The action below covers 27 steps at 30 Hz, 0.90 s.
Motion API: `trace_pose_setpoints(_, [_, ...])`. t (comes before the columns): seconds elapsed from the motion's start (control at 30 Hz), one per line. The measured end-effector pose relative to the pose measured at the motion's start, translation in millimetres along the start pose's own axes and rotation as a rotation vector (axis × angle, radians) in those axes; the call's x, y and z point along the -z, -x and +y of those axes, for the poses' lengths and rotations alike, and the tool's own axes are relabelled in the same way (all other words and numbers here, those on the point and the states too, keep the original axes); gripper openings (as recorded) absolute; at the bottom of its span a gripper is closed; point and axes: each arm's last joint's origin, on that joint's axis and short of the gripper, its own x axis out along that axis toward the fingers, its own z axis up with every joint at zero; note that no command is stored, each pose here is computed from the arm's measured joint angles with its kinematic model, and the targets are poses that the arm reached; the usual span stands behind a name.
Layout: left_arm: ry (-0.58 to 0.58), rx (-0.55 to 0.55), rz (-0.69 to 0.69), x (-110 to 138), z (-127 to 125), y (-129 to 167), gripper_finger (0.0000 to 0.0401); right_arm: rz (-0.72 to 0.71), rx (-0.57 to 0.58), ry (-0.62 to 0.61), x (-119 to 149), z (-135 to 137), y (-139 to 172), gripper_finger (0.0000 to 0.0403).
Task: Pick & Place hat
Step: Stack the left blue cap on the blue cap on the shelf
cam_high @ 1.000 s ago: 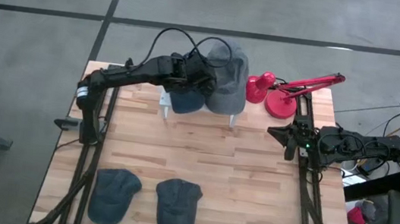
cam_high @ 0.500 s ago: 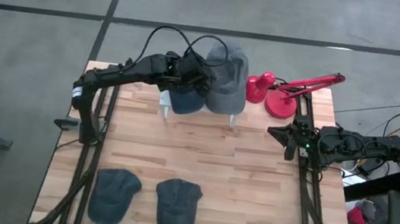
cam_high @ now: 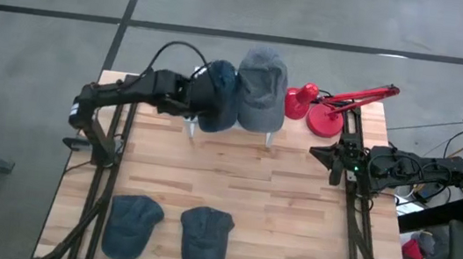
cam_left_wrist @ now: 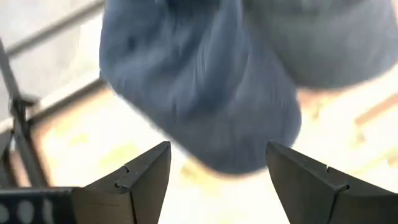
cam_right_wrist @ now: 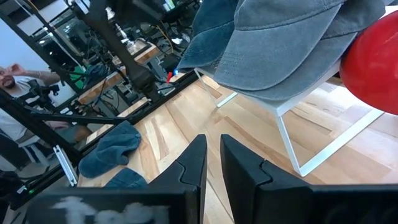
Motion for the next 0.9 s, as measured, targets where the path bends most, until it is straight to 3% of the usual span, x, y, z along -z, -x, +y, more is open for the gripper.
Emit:
trace_pose_setpoints(0.1, [0.035, -0.019, 0.07, 17.1, -3.9, 8.2, 0.0265, 0.0, 0.0, 0.0, 0.0, 0.0, 0.0, 0.0043])
trace_pose_setpoints(0.43, [0.107, 0.051, 0.117, 61.0, -34.0, 24.7, 0.0265, 0.0, 0.0, 0.003, 0.0, 0.0, 0.1, 0.0043])
trace_pose_setpoints(0.6, [0.169, 0.049, 0.23, 87.8, -44.4, 22.6, 0.0265, -0.001, 0.0, 0.004, -0.1, -0.1, 0.2, 0.0044])
trace_pose_setpoints(0.9, [0.382, -0.107, 0.438, 155.5, -56.4, 10.4, 0.0265, 0.009, -0.012, 0.002, 0.2, 0.3, 0.1, 0.0044])
